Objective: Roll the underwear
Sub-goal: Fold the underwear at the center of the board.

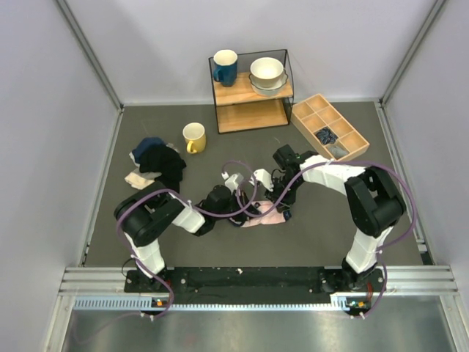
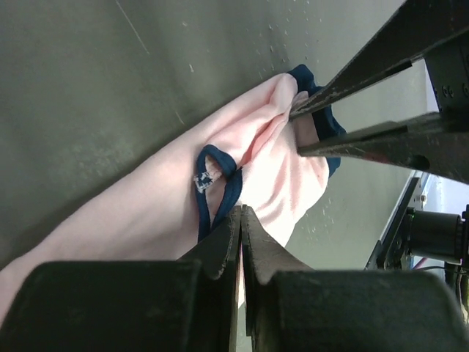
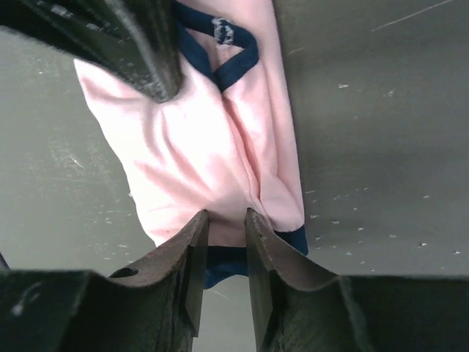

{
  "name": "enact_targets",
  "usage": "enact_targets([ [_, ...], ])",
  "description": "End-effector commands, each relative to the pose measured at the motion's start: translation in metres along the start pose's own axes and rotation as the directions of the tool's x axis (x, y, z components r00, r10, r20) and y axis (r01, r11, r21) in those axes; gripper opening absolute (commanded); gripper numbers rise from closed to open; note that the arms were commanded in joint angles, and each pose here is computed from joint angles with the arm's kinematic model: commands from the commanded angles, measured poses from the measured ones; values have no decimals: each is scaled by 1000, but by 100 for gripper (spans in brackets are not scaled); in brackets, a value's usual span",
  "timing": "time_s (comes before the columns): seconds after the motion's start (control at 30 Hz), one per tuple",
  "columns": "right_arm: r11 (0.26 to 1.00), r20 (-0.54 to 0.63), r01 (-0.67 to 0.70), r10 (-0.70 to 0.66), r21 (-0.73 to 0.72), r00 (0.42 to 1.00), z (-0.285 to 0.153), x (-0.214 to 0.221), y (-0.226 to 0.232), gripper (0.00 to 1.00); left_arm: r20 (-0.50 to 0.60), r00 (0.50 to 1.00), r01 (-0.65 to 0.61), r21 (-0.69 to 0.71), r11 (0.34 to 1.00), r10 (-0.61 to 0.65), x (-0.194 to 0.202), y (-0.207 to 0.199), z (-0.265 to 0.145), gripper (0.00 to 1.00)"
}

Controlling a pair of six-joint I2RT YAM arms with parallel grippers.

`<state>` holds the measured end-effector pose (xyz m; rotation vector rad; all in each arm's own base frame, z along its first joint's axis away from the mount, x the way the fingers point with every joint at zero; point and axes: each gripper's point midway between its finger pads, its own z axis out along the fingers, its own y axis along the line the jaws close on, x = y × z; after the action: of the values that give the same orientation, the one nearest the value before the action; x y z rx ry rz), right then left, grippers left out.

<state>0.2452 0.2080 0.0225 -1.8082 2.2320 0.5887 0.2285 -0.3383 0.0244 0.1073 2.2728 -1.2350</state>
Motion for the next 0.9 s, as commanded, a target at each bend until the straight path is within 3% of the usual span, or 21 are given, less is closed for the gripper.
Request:
enact_targets([
  [0.0,999,116,26,-22,-29,993,-16,-24,9,31,-16,1000,-17,-52,999,16,-2,18,-7,10],
  [0.23,993,226,72,-49,-94,973,-38,-46,33,38,26,993,-115,-50,992,116,-37,-8,-17,28],
  [0.53,988,276,53,-11,-145,961,-44,-58,43,41,54,961,-259,-171,951,272,-73,-16,-47,34],
  [0.7,999,232,5,4,-40,973,-52,-59,23,43,-20,923,-367,-334,868,383,-82,6,-72,39],
  [0.87,993,185,-75,57,93,981,-59,-66,-13,53,-38,880,-468,-244,850,473,-77,-13,-86,41],
])
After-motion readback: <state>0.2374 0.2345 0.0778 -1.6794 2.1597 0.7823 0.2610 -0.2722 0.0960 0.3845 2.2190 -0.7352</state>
